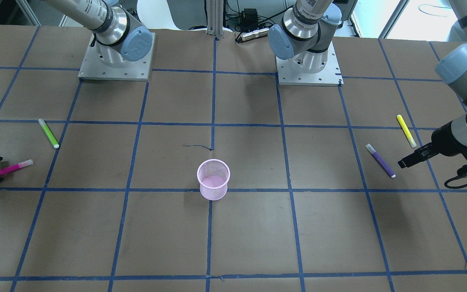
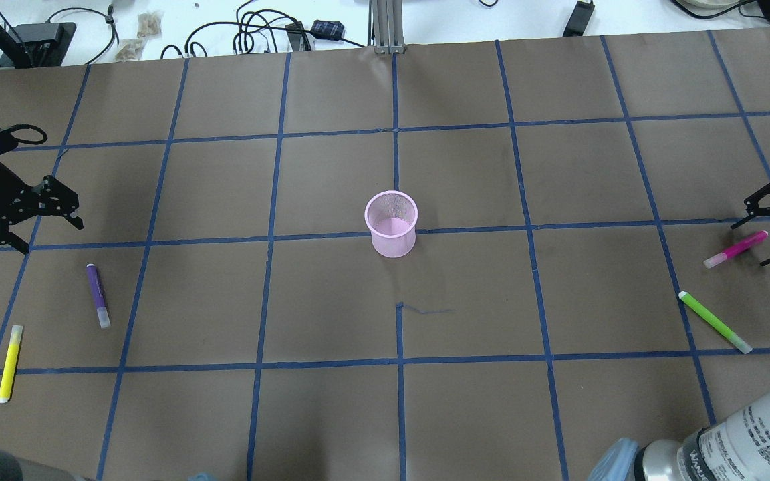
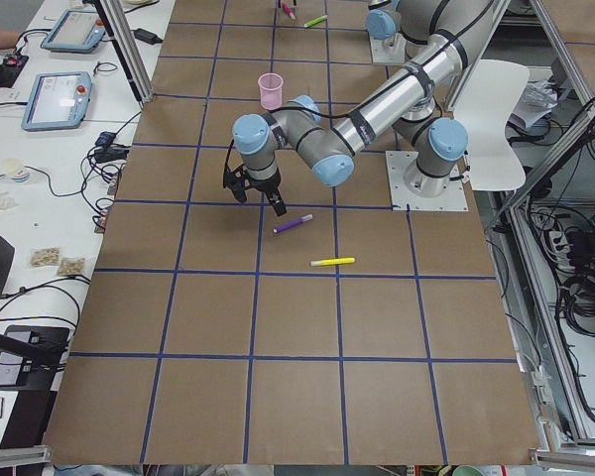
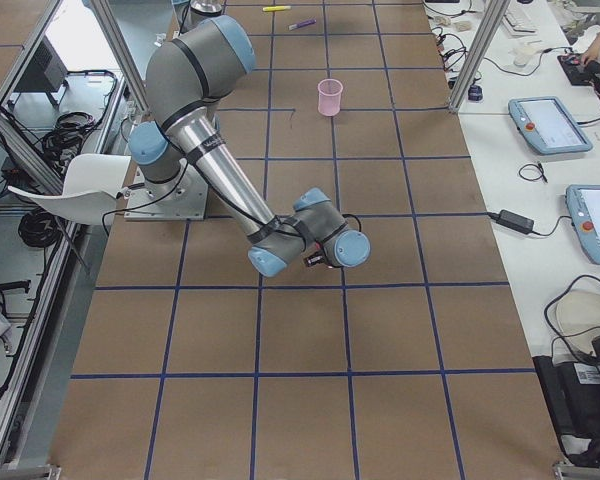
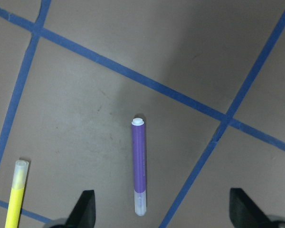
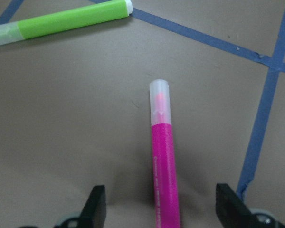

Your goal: Insert purple and pink pens into pink cup

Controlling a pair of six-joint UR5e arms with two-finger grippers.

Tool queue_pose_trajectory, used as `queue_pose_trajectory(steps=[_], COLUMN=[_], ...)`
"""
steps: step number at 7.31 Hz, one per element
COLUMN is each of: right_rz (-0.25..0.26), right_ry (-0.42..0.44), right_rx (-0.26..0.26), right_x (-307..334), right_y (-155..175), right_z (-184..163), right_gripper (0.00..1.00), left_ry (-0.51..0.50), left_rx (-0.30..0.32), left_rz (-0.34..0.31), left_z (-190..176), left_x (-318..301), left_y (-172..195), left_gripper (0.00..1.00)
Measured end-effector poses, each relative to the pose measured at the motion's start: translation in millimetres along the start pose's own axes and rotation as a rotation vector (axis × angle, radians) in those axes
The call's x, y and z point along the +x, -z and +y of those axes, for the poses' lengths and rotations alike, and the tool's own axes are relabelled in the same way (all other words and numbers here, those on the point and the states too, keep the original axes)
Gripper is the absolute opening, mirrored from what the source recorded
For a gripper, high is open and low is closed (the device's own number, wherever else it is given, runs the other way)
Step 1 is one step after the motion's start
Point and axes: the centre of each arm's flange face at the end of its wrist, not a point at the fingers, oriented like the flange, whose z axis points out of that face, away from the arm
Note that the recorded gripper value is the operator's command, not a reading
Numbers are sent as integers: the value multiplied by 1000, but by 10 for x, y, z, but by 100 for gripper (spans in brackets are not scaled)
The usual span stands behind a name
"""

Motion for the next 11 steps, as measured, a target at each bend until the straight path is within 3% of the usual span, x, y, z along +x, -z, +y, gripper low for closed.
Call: queue_pose_trajectory(steps=[2,3,5,6,7,8,10,11], right_rz=[2,3,5,4,6,19,38,38], right_ry=[-31,-38,-68,-102,-139,-194,-339,-395], right_rx=[8,8,8,12,15,30,88,82], right_x=[1,2,4,1,9,46,343,580], right_y=[-13,-3,22,36,83,184,493,604], right_z=[-2,-9,-25,-44,-93,-226,-896,-1290], right_gripper=[22,15,10,9,10,11,11,12], left_ry=[-2,-2,-1,-1,-1,-1,5,8], left_rx=[26,41,47,38,23,7,-12,-18], left_rz=[-5,-8,-9,-8,-14,-30,-49,-49], left_z=[-82,-91,-96,-105,-118,-129,-146,-159], left_x=[-16,-16,-13,-14,-25,-47,-72,-74], left_y=[-186,-328,-603,-703,-795,-876,-966,-1008], left_gripper=[100,100,100,84,83,79,78,55])
